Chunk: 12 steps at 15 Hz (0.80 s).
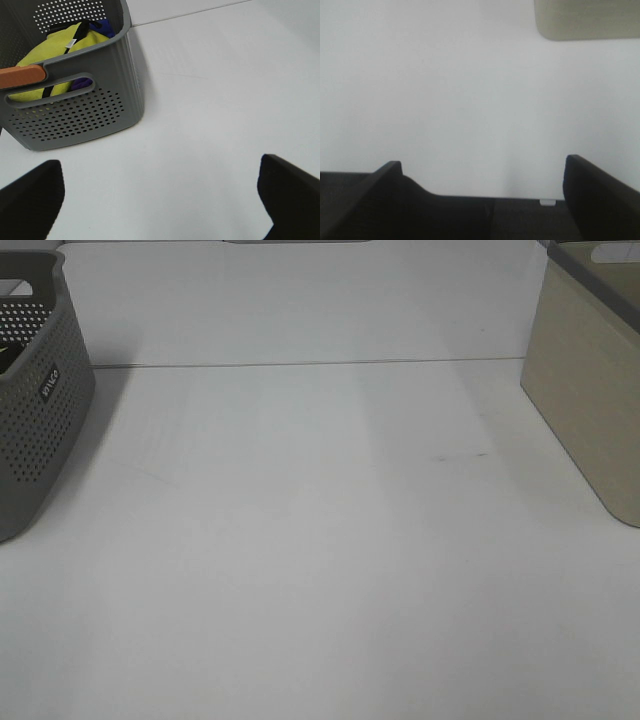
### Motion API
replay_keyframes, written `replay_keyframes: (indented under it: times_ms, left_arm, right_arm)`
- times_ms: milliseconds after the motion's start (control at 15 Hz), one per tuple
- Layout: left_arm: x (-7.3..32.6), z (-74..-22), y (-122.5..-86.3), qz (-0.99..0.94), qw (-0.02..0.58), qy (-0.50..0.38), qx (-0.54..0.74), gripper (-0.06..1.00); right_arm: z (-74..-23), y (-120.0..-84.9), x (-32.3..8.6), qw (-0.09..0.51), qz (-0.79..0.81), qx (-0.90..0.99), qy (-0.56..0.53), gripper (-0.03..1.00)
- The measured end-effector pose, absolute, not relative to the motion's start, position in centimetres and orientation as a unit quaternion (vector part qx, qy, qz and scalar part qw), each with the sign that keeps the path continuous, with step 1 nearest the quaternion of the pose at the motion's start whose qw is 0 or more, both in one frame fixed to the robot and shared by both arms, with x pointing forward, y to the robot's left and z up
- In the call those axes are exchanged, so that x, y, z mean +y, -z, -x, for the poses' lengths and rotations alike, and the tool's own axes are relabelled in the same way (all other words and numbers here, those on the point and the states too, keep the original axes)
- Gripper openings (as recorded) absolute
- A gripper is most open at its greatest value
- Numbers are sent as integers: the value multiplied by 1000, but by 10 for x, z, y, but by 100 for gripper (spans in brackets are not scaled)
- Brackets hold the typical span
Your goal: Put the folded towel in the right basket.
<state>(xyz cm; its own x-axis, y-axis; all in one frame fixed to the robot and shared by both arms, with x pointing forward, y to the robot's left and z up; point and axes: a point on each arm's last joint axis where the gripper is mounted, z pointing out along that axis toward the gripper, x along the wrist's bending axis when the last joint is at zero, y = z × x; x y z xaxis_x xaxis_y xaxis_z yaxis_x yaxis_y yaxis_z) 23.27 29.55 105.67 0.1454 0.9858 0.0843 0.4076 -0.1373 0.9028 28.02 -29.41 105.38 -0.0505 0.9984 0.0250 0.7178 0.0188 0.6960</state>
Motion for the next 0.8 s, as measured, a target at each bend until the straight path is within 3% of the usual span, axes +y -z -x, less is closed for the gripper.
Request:
replay_keyframes:
  times_ms: [333,800]
  left_arm:
    - [295,-233,-1057,-653,383,-378,534,99]
    - [295,-233,-1057,-653,383,-378,534,99]
  right_arm:
    - [-244,-1053,-295,334,-601,629,-362,78]
    - [-233,-1053,-295,357,-587,616,-385,78]
